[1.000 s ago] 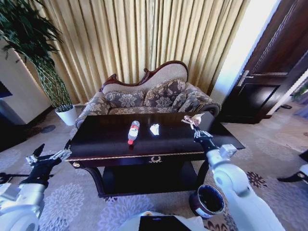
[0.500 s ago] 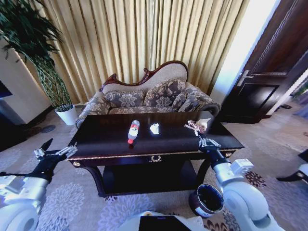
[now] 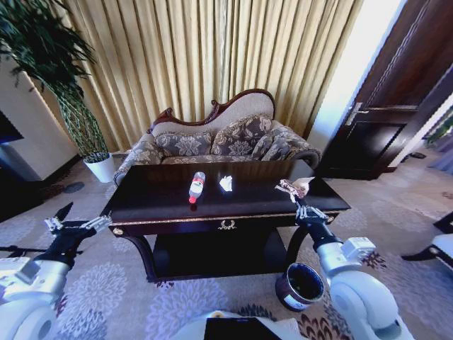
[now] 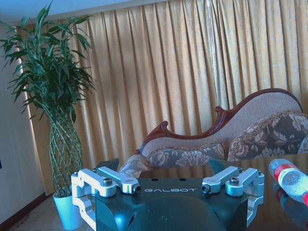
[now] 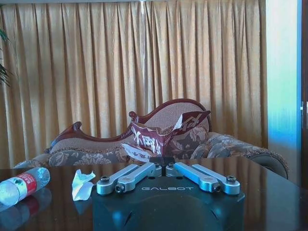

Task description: Move to the front of the table and place the trash on the table into the trash bin.

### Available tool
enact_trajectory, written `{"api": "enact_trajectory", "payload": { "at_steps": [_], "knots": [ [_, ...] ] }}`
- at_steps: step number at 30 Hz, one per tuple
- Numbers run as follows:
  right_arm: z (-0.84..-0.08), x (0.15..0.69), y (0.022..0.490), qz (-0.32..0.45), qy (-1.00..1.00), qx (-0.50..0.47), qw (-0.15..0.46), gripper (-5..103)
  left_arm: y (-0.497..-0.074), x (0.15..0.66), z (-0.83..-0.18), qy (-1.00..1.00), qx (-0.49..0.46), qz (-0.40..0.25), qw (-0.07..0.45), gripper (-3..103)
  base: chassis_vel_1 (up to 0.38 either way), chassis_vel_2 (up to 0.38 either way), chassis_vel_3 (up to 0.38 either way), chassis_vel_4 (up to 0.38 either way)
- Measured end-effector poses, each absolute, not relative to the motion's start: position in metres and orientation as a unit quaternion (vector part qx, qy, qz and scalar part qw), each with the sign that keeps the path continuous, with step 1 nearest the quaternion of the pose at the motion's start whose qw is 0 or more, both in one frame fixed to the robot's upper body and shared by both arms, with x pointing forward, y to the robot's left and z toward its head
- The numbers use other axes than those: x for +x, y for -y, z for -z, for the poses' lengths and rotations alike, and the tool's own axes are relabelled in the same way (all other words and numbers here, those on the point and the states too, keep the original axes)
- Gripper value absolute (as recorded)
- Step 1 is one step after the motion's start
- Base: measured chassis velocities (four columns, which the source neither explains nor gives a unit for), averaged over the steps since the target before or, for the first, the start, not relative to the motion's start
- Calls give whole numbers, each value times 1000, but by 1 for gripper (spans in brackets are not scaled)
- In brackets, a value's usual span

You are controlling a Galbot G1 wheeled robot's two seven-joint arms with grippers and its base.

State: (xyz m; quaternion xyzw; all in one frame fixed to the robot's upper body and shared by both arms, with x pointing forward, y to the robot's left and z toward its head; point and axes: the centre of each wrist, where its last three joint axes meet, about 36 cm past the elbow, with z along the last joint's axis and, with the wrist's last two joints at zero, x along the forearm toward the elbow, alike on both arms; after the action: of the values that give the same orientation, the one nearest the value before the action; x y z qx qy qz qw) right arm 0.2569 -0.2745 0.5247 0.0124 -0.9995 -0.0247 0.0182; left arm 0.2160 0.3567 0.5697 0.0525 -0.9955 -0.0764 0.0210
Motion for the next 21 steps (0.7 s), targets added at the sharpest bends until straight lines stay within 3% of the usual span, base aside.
{"api": "enact_trajectory", "payload": {
  "at_steps": [15,21],
  "knots": [
    [-501,263,281,5,999,15,40,0,-355,214,-566,996,55,65,22,100,92,-98,-97,93],
    [-419,283,314,-6,991,-12,136,0,-356,213,-566,996,59,63,16,100,4,-6,-9,4]
  ]
}}
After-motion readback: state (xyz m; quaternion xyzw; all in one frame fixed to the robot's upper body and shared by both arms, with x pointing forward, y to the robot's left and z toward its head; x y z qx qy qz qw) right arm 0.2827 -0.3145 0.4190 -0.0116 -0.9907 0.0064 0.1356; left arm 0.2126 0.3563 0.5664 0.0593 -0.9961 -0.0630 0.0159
